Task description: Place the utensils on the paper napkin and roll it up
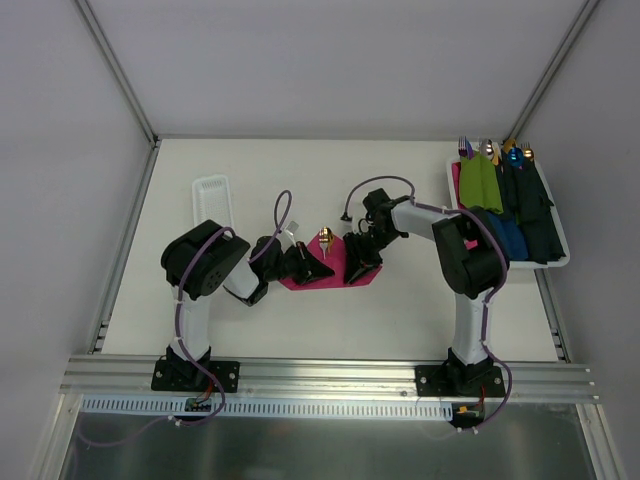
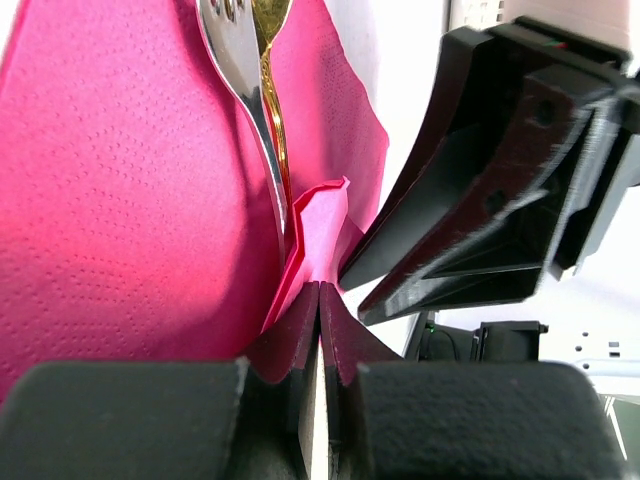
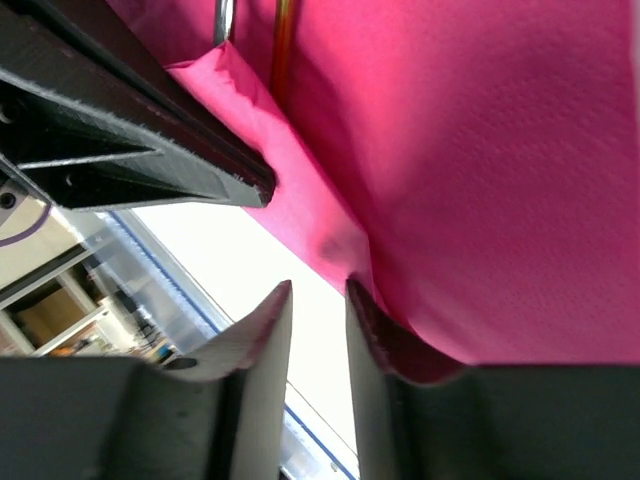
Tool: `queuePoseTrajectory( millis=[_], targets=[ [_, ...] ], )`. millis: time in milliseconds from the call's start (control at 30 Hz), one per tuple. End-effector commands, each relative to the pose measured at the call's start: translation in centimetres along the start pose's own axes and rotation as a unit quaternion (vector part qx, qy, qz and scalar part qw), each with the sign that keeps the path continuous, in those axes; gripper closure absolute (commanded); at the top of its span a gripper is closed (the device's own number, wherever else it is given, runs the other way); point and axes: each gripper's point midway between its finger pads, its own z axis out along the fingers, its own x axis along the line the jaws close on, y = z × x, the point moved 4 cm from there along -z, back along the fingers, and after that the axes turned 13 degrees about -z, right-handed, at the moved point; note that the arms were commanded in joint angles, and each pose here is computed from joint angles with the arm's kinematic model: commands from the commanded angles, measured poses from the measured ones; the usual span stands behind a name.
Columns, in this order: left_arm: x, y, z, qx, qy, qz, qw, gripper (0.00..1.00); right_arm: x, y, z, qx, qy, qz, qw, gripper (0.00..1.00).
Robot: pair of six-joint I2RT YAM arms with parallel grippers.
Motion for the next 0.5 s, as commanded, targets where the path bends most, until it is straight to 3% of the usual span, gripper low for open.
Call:
queuePoseTrajectory(
  millis=[0, 167, 300, 467],
  targets=[
    [1.8, 0.4, -0.1, -0.016, 0.025, -0.004, 1.000, 1.00, 1.5, 1.4, -3.3, -0.032, -0.037, -0.053, 0.997, 0.68],
    [2.5, 0.4, 0.0, -0.018, 0.044, -0.009, 0.999, 1.00, 2.2, 1.6, -6.0, -0.055, -0.064, -0.054, 0.995, 0.59],
    [2.5, 0.6, 0.1, -0.017, 0.049, -0.007, 0.999, 1.00, 0.2, 1.0, -7.5, -0.060, -0.093, -0.017, 0.994, 0.55],
    [2.5, 0.7, 0.2, -0.016, 0.051, -0.005, 0.999, 1.00, -3.2, -0.3, -7.6, -0.042, -0.086, 0.046, 0.994, 0.43]
  ],
)
